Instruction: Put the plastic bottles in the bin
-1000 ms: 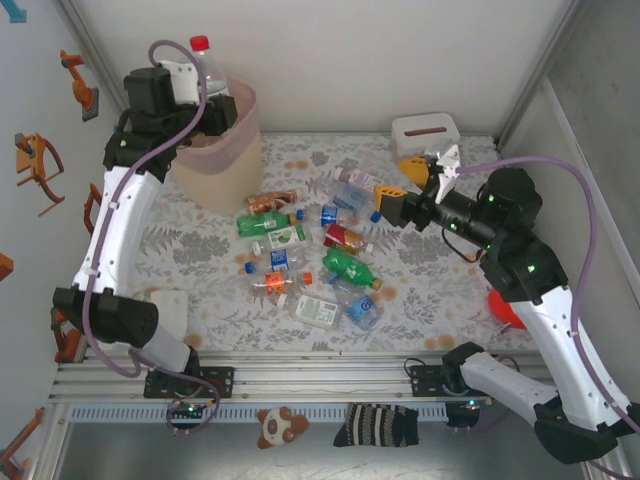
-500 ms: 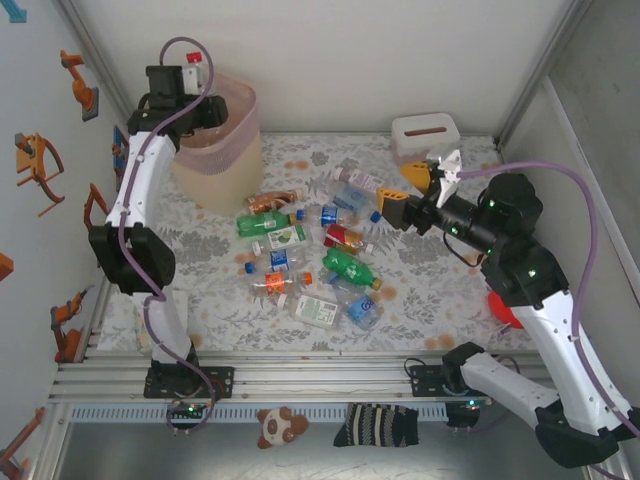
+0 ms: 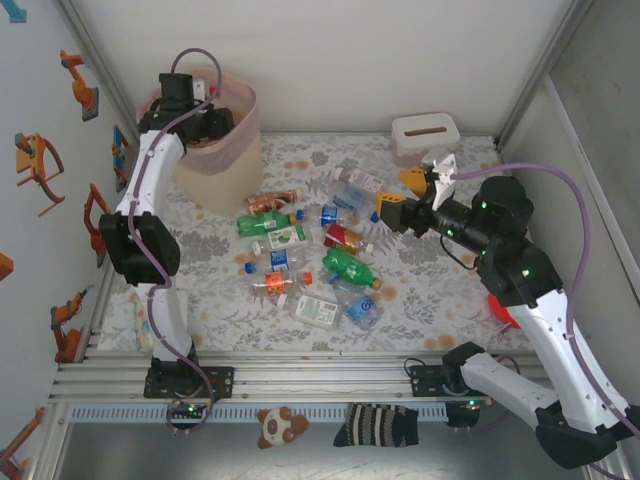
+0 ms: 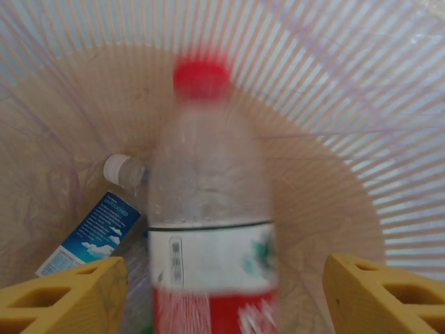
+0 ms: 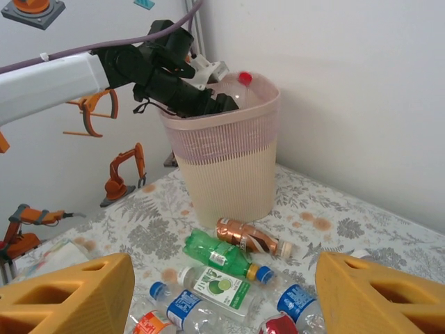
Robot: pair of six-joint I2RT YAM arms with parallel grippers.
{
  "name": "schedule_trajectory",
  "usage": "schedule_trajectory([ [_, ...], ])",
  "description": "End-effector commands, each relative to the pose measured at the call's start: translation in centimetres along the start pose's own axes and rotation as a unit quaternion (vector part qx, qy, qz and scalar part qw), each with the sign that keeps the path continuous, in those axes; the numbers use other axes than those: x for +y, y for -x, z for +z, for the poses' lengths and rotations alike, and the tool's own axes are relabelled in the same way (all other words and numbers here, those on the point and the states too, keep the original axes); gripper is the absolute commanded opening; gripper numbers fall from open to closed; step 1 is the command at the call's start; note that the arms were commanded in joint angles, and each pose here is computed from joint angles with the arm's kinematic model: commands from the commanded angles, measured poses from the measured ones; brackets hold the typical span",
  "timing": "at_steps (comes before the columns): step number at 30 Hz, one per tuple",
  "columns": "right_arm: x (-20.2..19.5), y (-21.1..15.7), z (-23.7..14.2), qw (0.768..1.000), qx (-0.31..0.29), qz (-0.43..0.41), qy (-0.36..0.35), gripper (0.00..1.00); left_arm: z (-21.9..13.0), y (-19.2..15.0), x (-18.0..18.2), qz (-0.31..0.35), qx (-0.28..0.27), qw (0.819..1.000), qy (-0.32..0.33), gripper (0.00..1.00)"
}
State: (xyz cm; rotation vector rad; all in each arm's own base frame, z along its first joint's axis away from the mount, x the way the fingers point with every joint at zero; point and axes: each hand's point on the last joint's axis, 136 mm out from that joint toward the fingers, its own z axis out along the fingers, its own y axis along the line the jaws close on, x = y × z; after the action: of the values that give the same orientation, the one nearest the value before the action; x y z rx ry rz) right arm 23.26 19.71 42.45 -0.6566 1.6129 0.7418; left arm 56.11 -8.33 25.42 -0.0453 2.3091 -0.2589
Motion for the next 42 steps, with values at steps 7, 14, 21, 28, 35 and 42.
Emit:
schedule_trajectory([
  [7, -0.3, 0.5, 0.3, 1.000, -0.007, 0.002, -0.006, 0.68, -5.0, 3.2, -0.8, -0.003, -0.060, 0.998, -0.015, 0.76],
  [14, -1.0, -0.3, 1.2, 1.000, 0.015, 0.018, -0.015, 0.66, -9.2, 4.5, -2.5, 0.005, -0.093, 0.994, -0.054, 0.75],
  [21, -3.6, -2.0, 2.5, 0.994, 0.051, 0.053, -0.075, 0.64, -13.3, 4.2, -4.7, 0.016, -0.110, 0.988, -0.107, 0.74],
  [28, -6.3, -4.5, 3.8, 0.982, 0.094, 0.094, -0.135, 0.63, -15.8, 1.6, -6.1, 0.036, -0.104, 0.986, -0.126, 0.72],
  [35, -6.7, -6.0, 4.4, 0.977, 0.120, 0.107, -0.142, 0.62, -16.5, -3.9, -9.3, 0.122, -0.061, 0.978, -0.159, 0.72],
  [42, -6.8, -5.7, 3.5, 0.977, 0.123, 0.086, -0.154, 0.62, -16.5, -13.5, -12.8, 0.226, 0.036, 0.940, -0.251, 0.72],
])
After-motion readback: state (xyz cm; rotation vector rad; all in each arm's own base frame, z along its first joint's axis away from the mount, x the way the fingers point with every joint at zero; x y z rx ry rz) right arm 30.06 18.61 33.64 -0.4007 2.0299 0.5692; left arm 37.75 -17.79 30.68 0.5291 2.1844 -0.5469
